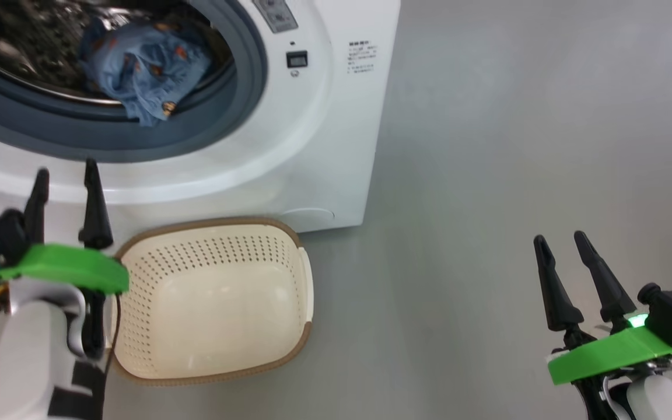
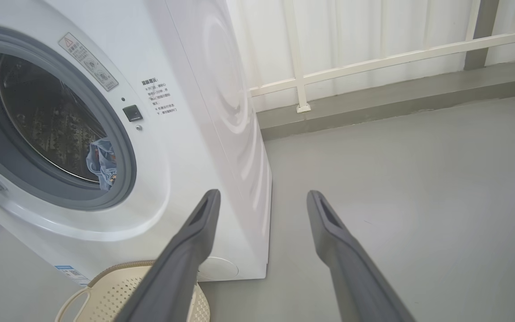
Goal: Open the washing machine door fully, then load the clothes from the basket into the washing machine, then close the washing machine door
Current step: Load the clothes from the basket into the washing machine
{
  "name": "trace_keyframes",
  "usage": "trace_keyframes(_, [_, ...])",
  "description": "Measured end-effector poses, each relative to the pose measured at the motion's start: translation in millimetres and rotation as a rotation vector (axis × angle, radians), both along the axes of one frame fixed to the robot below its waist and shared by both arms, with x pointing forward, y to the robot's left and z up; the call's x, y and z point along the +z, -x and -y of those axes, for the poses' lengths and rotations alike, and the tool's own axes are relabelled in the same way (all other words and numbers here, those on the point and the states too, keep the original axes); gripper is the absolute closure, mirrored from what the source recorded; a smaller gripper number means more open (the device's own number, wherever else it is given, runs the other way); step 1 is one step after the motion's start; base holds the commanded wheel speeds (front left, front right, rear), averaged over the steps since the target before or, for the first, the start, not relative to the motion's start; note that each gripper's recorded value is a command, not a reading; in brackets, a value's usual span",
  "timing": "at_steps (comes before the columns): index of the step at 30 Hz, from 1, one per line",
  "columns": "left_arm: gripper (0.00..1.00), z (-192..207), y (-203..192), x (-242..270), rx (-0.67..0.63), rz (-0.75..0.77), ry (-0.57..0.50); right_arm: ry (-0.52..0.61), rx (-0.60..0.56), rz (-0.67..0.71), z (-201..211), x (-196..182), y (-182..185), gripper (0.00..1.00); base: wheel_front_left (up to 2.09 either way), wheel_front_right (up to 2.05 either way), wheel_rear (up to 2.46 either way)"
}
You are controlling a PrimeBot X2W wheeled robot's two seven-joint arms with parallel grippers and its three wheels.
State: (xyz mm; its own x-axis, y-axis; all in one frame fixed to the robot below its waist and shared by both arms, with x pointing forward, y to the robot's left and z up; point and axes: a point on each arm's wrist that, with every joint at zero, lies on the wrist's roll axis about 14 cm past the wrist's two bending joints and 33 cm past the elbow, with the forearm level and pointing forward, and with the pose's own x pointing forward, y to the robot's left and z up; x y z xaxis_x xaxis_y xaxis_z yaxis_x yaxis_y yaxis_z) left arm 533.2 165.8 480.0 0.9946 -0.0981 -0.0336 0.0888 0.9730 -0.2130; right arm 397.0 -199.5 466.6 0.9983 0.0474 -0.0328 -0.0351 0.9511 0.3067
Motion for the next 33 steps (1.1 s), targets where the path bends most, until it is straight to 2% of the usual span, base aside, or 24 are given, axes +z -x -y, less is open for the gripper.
trace_keyframes(17, [0.0,-18,83,-1,0.037,0.011,-0.039,0.012,0.018,0.026,-1,12,28,0.0,0.0,0.0,0.0])
trace_keyframes(33, [0.0,-28,137,-12,0.079,-0.004,-0.021,0.024,0.02,0.032,1,15,40,0.0,0.0,0.0,0.0])
